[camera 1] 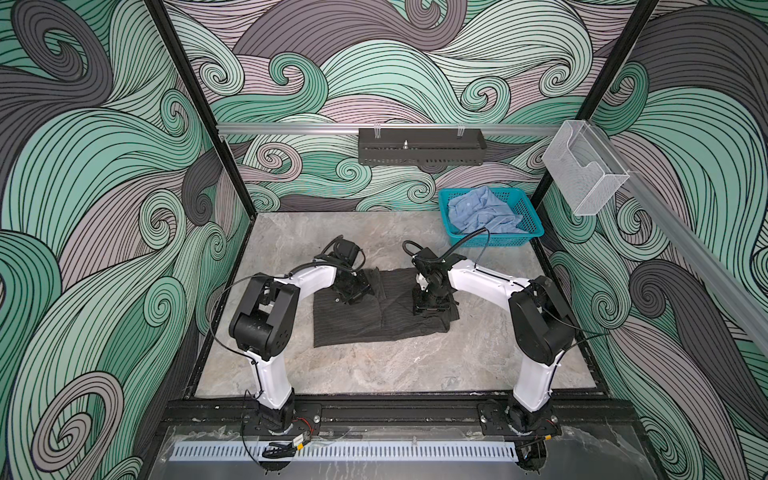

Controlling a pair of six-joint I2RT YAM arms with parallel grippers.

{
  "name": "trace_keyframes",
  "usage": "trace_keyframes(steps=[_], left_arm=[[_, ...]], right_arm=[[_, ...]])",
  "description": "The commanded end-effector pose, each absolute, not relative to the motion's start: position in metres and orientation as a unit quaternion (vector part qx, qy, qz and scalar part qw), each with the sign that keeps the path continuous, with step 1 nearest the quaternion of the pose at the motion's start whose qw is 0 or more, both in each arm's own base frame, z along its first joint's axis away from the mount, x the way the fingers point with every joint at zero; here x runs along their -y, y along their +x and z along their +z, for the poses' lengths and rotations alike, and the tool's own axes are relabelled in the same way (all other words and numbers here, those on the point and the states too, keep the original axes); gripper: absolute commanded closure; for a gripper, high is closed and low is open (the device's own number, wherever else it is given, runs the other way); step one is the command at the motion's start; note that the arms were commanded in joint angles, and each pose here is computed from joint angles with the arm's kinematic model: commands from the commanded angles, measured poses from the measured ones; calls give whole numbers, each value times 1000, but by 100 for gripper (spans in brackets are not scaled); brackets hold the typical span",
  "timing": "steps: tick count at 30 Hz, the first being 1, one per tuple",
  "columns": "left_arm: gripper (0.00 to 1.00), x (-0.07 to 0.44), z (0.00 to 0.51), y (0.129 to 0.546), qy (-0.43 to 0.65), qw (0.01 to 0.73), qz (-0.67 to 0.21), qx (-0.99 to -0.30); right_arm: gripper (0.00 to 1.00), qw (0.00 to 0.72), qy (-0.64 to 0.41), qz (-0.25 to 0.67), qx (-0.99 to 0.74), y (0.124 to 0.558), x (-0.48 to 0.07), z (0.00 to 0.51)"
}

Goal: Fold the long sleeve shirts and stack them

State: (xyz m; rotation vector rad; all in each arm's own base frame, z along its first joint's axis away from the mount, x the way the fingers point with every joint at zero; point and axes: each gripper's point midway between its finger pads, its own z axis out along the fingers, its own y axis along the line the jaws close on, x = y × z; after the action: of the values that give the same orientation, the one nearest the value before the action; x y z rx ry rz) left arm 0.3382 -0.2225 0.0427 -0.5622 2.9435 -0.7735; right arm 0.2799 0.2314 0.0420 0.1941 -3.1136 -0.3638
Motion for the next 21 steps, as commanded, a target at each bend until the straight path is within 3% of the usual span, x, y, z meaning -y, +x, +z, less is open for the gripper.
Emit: trace_keyframes(steps=[1, 7, 12, 15, 18, 21], left_arm=[[55, 233, 26, 318, -181, -8, -239, -954], [43, 219, 19, 303, -160, -27, -203, -966], [34, 217, 92, 320, -128, 57, -241, -960], [30, 192, 137, 316, -128, 111, -232, -958], [28, 155, 145, 298, -148, 117, -210, -959], [30, 117, 137, 277, -181, 120, -203, -955]], right_arm=[[53, -6, 51, -123, 991, 279, -227, 47], [52, -17, 56, -145, 988, 285, -236, 56], [50, -39, 65, -155, 985, 298, -243, 69], [50, -48, 68, -164, 983, 305, -248, 75], [51, -52, 71, -197, 977, 310, -262, 80], [61, -56, 60, -244, 966, 318, -283, 86]])
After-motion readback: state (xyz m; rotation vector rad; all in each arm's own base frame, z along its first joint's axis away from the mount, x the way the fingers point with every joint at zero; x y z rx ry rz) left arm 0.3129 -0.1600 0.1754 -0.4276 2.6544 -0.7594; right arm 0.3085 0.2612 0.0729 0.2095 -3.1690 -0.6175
